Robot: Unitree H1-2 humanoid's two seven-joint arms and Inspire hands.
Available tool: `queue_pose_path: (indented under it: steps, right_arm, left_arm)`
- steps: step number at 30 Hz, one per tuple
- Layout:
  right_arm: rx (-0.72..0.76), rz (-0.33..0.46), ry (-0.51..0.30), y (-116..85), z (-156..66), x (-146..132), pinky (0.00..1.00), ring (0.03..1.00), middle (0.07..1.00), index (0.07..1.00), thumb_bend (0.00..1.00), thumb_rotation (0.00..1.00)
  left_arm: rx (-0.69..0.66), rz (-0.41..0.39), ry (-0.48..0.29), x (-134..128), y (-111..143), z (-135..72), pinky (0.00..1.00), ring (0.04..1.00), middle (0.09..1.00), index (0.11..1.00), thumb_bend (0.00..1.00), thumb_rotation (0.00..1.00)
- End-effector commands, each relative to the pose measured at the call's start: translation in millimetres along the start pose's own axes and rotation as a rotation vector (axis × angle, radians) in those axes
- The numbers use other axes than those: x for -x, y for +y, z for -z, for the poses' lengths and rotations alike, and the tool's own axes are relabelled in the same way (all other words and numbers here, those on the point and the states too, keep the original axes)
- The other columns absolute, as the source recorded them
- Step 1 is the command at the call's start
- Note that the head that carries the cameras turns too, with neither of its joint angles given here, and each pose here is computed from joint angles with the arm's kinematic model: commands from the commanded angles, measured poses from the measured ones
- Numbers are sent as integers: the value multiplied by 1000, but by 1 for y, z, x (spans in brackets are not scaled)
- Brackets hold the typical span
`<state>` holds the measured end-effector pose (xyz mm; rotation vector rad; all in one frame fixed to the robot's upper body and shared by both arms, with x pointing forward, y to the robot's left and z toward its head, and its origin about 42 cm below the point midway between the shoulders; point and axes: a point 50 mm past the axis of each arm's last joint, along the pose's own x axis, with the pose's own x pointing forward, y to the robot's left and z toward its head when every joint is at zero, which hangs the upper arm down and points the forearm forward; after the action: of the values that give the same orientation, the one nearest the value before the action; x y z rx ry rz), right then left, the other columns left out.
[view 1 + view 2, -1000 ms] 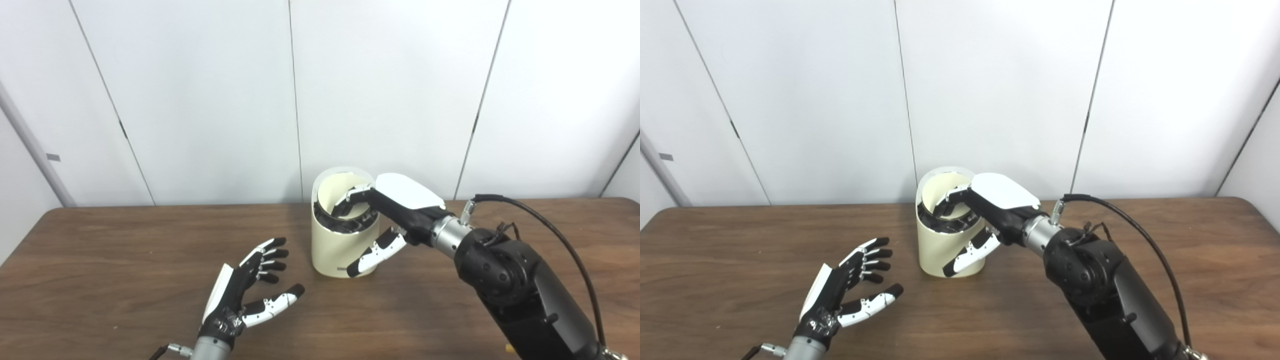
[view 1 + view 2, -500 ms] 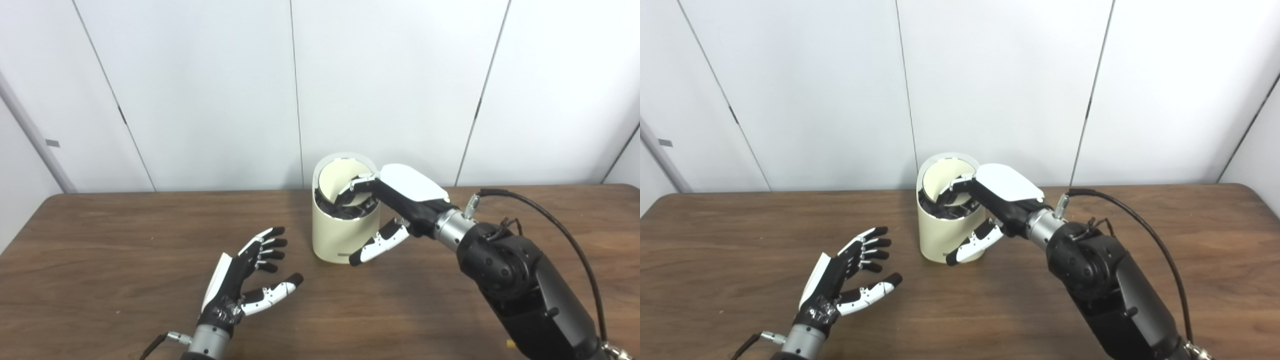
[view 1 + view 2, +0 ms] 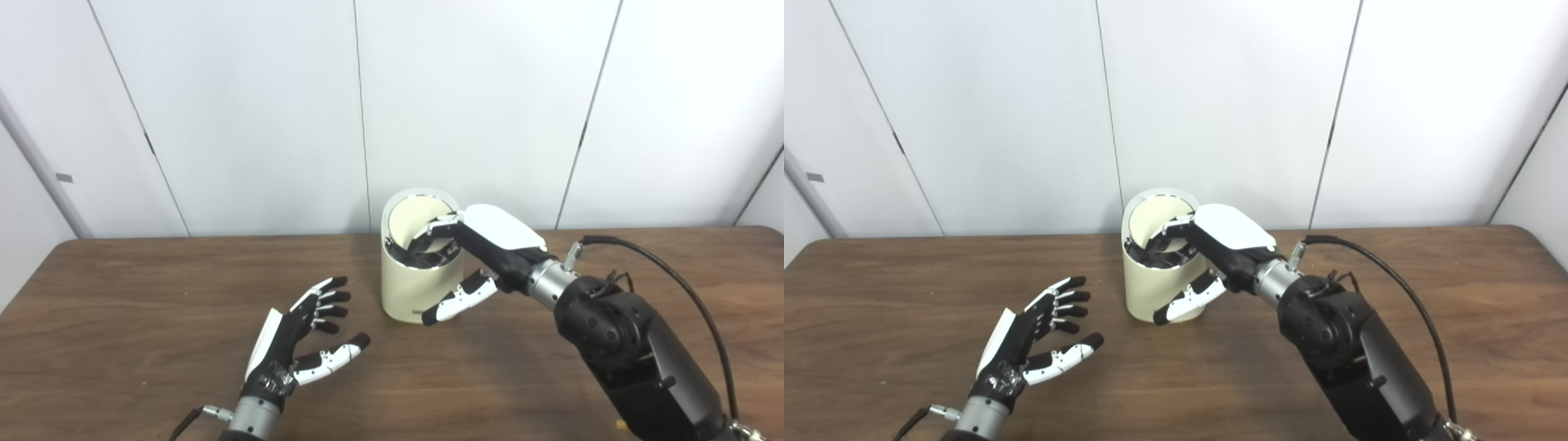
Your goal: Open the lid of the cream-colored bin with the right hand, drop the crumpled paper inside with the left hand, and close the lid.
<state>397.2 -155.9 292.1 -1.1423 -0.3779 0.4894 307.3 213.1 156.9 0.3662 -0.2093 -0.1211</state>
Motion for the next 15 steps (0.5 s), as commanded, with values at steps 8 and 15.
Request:
queue_pose_path:
  steps: [8, 15]
  right_arm:
    - [-7, -64, 82, 6, 15, -3, 977, 904, 757, 726, 927, 432]
    - [-31, 18, 45, -15, 11, 1, 902, 908, 748, 727, 892, 460]
  left_arm:
    - [5, -13, -80, -11, 7, -17, 654, 730, 792, 867, 709, 268]
    - [6, -10, -83, -14, 6, -16, 650, 735, 797, 871, 702, 269]
